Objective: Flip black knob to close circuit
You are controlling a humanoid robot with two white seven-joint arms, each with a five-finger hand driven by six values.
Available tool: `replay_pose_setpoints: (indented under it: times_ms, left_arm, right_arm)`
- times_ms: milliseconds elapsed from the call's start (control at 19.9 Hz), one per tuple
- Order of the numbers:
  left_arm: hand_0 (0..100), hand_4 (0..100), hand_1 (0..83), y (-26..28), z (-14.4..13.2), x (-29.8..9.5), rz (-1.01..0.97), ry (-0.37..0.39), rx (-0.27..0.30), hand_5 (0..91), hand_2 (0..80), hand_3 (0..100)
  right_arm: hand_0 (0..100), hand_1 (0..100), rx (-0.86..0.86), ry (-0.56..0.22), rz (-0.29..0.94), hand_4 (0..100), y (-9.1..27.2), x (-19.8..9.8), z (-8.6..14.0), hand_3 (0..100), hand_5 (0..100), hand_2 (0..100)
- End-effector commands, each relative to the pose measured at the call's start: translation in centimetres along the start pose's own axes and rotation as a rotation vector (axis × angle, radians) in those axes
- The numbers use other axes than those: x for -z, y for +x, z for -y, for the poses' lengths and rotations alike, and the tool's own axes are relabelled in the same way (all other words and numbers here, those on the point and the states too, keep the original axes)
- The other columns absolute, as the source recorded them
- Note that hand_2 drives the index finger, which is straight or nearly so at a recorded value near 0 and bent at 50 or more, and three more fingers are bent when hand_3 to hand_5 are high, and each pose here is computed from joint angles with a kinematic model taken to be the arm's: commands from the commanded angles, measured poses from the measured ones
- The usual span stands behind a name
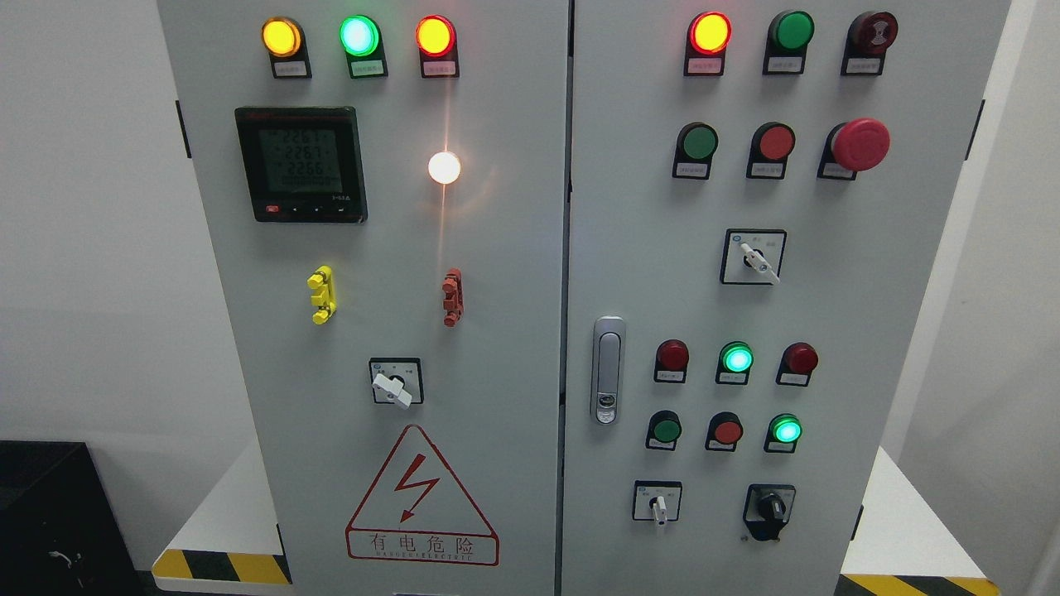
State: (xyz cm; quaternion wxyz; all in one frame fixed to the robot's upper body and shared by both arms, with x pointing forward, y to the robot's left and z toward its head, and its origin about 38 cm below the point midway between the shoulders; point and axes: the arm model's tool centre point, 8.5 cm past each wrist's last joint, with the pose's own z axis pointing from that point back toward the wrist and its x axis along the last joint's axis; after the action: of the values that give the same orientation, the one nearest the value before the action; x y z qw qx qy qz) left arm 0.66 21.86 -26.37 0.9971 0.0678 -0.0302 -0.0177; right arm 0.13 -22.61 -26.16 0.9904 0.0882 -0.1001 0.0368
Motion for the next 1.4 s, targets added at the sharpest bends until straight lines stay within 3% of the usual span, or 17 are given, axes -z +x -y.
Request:
replay_pose_setpoints:
  times_ms: [0, 150, 351, 652, 903, 1354]
  left_arm:
    - [12, 0, 55.6, -0.3, 0.2, 0.0, 0.008, -0.004, -0.003, 0.0, 0.0, 0]
    - [12, 0, 55.6, -0.4, 0.2, 0.0, 0.006, -0.004, -0.004, 0.0, 0.0, 0]
    - [12, 0, 55.6, -0.4, 0.2, 0.0, 0.007, -0.004, -0.003, 0.0, 0.0, 0]
    - [12, 0, 55.6, -0.4, 0.2, 0.0, 0.006, -0.004, -0.004, 0.0, 0.0, 0]
    - [12, 0, 55.6, -0.4, 0.2, 0.0, 0.007, -0.004, -0.003, 0.0, 0.0, 0]
    - [12, 0, 55.6, -0.4, 0.2, 0.0, 0.007, -0.004, -0.004, 0.0, 0.0, 0]
  right_arm:
    - [0, 13, -0.053, 0.014, 0.091, 0, 2.2, 0.3, -0.6, 0, 0, 0]
    - [0, 13, -0.102, 0.011, 0.172, 2, 4.2, 0.5, -0.8, 7, 0, 3]
    - [0, 13, -0.212, -0.059, 0.274, 19, 7.5, 0.3, -0.1, 25, 0, 15]
    - [0, 15, -0.365, -0.185, 0.460, 34, 13.2, -1.5, 0.0, 40, 25, 25]
    - [0, 16, -0.485, -0.300, 0.575, 47, 17.8, -3.5, -0.3, 54, 34, 35]
    - [0, 18, -0.563, -0.519, 0.752, 66, 22.8, -6.1, -0.7, 75, 62, 59]
